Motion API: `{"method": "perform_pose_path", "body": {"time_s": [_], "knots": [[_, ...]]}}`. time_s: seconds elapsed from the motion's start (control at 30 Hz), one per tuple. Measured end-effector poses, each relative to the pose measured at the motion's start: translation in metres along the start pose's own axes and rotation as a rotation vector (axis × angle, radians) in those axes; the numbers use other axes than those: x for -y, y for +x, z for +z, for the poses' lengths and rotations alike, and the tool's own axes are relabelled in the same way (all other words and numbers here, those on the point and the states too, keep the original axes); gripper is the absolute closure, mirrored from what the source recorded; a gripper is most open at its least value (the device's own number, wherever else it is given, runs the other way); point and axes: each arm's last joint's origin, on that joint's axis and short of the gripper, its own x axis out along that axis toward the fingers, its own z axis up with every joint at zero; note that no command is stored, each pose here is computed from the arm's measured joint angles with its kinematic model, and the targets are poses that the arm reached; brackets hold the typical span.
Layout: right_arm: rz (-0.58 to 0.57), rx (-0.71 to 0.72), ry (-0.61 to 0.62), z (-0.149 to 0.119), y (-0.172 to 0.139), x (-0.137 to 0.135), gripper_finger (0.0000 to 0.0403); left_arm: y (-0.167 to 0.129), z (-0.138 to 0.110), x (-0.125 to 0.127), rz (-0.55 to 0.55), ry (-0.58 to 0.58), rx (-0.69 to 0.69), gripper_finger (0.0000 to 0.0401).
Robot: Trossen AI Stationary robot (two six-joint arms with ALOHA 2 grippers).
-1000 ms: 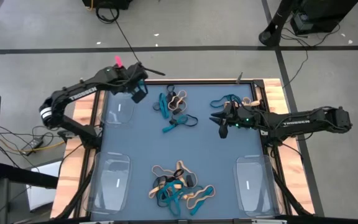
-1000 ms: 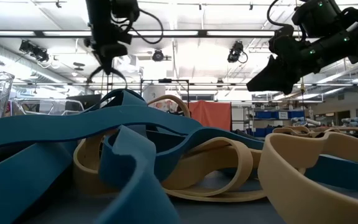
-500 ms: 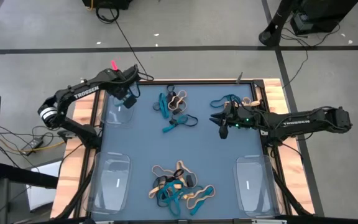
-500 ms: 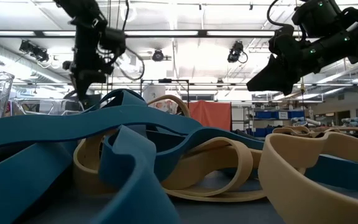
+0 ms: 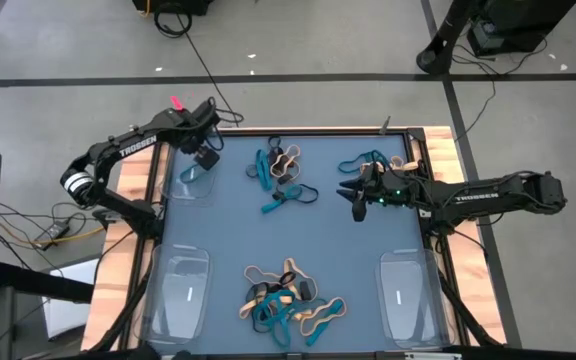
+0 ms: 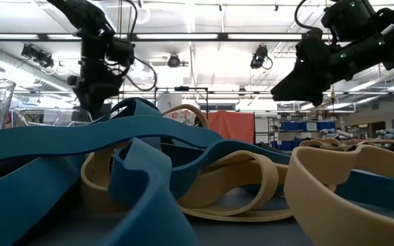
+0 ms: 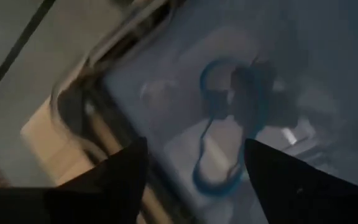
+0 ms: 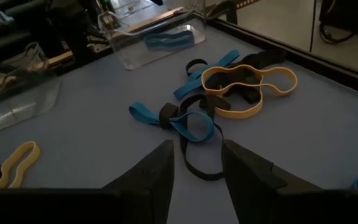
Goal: Sort rubber bands into baskets
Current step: Put the blue rubber band into the top transparent bin
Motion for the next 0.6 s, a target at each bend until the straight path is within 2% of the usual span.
{"method": "perform_pose_path", "body": {"time_s": [0.13,0.23,0.3,0.43,0.6], "knots": [[0.002,0.003,0.034,0.000,0.000,0.000,0.0259,-0.002,0.014,0.007,-0.133,-0.036,0.139,0.0120],[0.003,-0.015,0.070,-0.003,0.000,0.001,0.0259,-0.003,0.022,0.011,-0.155,-0.128,0.205,0.0124],[-0.002,-0.029,0.087,-0.008,0.000,0.002,0.0259,-0.001,0.026,0.015,-0.161,-0.147,0.227,0.0127],[-0.008,-0.044,0.108,-0.013,-0.001,0.004,0.0259,0.009,0.035,0.026,-0.192,-0.073,0.243,0.0128],[-0.004,-0.043,0.107,-0.013,-0.001,0.003,0.0259,0.025,0.045,0.048,-0.242,0.104,0.259,0.0129]]}}
